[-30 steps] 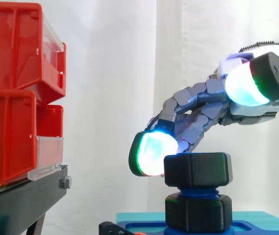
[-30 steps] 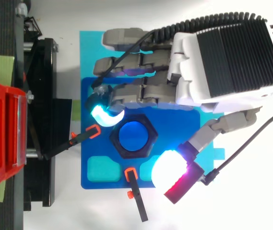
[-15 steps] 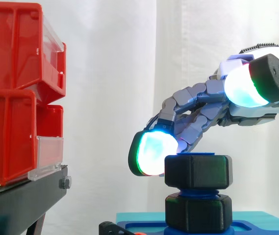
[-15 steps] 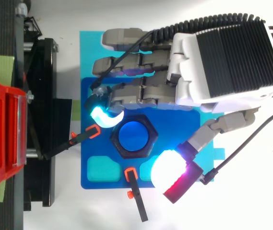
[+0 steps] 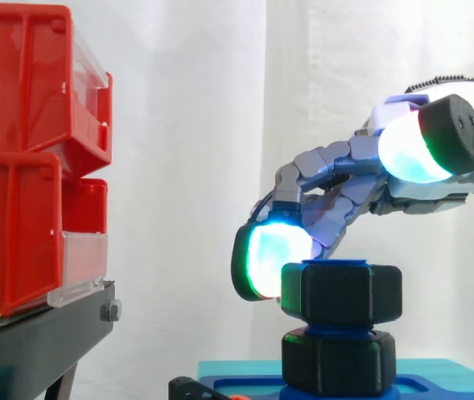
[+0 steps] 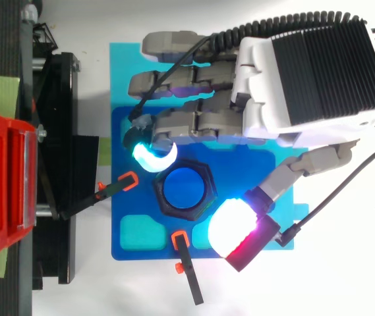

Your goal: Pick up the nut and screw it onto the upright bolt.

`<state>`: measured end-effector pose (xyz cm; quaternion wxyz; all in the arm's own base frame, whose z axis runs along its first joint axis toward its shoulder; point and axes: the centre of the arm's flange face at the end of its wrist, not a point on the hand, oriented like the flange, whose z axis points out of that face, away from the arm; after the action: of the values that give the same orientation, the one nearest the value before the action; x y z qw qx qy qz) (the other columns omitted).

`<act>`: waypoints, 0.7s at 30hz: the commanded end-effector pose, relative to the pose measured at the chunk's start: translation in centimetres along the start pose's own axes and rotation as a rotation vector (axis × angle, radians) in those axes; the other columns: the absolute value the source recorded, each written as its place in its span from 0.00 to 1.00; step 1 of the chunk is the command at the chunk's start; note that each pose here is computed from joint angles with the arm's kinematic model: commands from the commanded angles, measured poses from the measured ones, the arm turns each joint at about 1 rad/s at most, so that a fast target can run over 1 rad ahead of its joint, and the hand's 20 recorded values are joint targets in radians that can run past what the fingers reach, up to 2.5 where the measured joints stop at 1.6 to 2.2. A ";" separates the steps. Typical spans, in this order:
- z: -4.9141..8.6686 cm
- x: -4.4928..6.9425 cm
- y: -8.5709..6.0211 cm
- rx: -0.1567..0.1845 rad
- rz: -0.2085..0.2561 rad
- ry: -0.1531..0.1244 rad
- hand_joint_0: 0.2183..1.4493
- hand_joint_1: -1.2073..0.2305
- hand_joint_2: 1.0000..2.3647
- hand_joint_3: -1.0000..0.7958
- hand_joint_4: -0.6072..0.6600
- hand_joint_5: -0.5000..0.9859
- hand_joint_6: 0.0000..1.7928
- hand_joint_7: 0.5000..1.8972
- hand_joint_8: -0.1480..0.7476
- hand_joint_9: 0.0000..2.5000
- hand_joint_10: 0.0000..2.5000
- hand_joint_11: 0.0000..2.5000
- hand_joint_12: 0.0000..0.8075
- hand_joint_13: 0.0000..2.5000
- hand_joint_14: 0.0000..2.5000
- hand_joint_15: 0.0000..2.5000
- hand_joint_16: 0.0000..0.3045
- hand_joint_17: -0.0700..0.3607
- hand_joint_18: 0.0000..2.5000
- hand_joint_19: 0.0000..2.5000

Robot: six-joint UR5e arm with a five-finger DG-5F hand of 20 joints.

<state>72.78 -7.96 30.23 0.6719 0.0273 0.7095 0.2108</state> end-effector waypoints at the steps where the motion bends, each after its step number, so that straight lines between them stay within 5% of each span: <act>1: -0.1 -0.1 -0.1 0.001 0.000 -0.001 0.23 0.71 0.00 0.28 0.65 0.27 0.28 0.50 0.48 0.29 0.00 0.00 0.34 0.13 0.00 0.00 0.09 0.31 0.00 0.00; 11: -0.5 -0.4 -1.0 0.000 0.000 -0.001 0.23 0.70 0.00 0.28 0.64 0.31 0.28 0.63 0.49 0.31 0.00 0.00 0.34 0.14 0.00 0.00 0.09 0.30 0.01 0.00; 21: -0.7 -1.4 -1.7 -0.006 -0.003 -0.013 0.23 0.70 0.00 0.28 0.62 0.33 0.30 0.61 0.47 0.34 0.00 0.00 0.33 0.16 0.00 0.00 0.08 0.30 0.02 0.00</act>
<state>72.61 -9.91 30.76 0.6752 0.0262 0.7063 0.2113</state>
